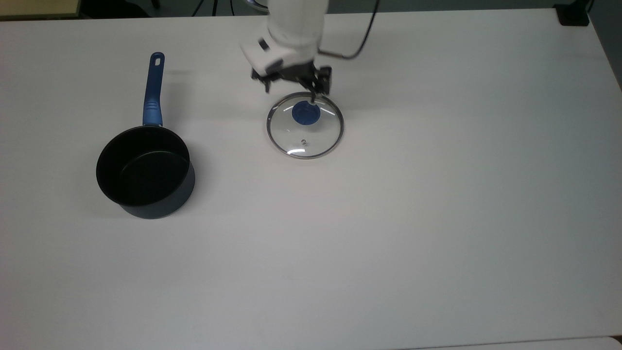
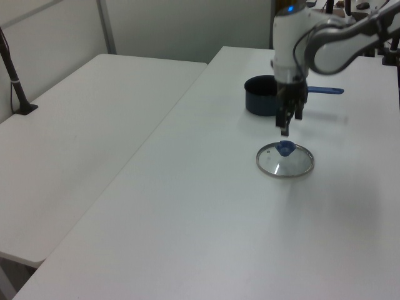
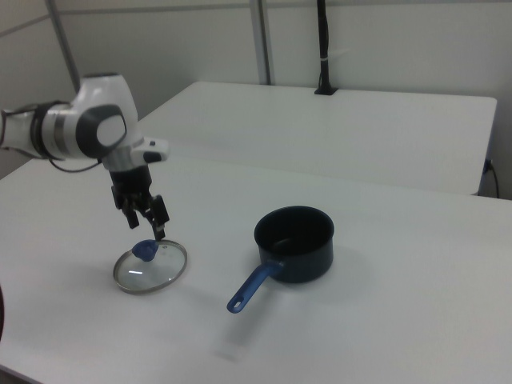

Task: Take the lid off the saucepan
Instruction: 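Open the gripper, release the knob and raise the arm away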

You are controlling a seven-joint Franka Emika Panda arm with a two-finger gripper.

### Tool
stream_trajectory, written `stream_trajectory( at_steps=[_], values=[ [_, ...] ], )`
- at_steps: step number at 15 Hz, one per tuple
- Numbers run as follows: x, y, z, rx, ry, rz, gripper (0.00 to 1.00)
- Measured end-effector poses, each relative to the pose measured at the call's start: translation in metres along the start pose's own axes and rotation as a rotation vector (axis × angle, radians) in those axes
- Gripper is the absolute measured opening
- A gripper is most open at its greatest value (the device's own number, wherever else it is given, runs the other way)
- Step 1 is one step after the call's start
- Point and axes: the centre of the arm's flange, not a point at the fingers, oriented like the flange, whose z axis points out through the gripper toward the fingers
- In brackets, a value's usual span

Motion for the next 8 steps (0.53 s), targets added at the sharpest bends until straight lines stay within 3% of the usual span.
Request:
stream_trajectory(
  at_steps=[2, 6, 8],
  values=[
    [0.001, 0.020, -0.030, 0.004, -0.003, -0.011, 1.00],
    [0.015, 0.091, -0.110, 0.089, -0.051, -0.079, 1.00],
    [0.016, 0.139, -0.155, 0.116, -0.026, -0.071, 1.00]
  ],
)
